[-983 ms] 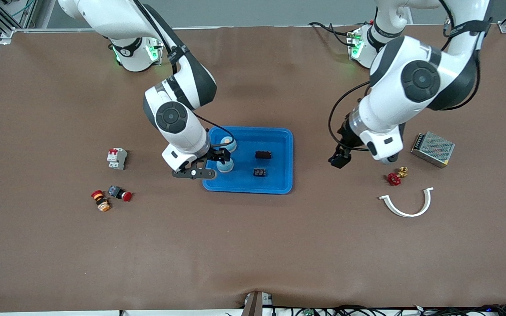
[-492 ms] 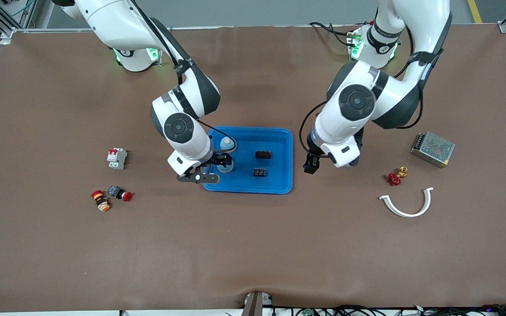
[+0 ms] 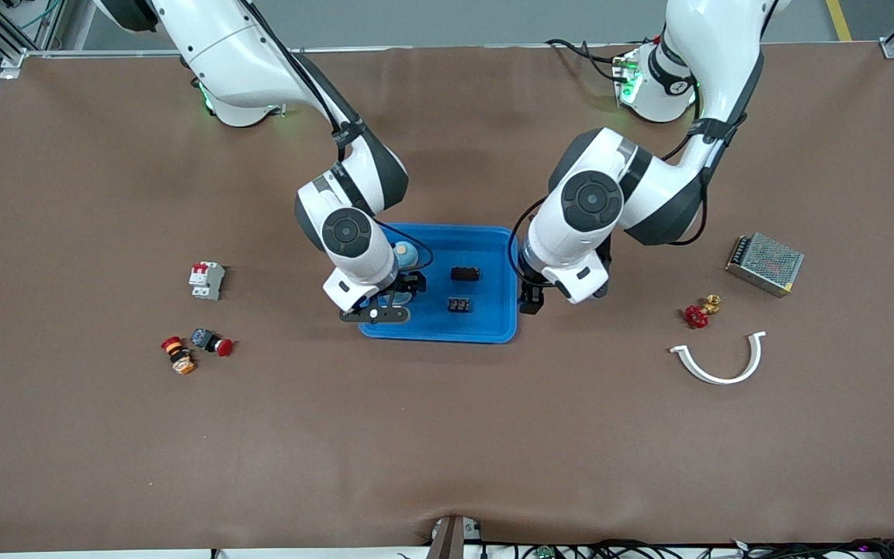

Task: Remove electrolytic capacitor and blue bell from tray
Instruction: 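Grasp a blue gauge with the right gripper while the left gripper lowers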

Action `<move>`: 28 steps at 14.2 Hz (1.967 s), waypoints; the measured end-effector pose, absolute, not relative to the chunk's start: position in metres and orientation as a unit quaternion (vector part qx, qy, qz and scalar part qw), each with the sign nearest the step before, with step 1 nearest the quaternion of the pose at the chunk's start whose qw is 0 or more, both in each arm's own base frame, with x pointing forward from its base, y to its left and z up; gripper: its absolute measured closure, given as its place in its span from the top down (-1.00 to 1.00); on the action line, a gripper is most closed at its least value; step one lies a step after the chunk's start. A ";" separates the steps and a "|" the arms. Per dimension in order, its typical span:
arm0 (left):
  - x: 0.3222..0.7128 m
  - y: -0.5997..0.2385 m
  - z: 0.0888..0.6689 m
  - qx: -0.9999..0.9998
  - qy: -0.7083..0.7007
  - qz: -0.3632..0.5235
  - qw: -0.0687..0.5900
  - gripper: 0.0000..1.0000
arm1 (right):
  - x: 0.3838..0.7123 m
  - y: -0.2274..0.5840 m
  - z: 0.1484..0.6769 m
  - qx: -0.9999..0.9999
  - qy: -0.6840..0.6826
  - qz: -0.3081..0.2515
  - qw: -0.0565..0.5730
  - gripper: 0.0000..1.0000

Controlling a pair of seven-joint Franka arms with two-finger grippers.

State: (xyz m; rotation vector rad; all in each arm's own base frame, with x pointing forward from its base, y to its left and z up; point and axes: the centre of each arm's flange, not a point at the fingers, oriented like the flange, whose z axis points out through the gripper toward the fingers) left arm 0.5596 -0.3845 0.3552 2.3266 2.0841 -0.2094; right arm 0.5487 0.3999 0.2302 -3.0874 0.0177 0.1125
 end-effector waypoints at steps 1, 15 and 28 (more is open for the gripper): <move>0.560 -0.388 0.352 0.738 0.671 -0.067 0.005 1.00 | 0.548 0.400 0.229 -0.999 0.005 0.036 0.026 1.00; 0.541 -0.466 0.269 0.719 0.692 -0.064 0.002 1.00 | 0.537 0.403 0.192 -0.999 0.001 0.028 0.028 1.00; 0.548 -0.492 0.219 0.745 0.665 -0.042 0.024 1.00 | 0.531 0.399 0.181 -1.000 -0.014 0.023 0.015 1.00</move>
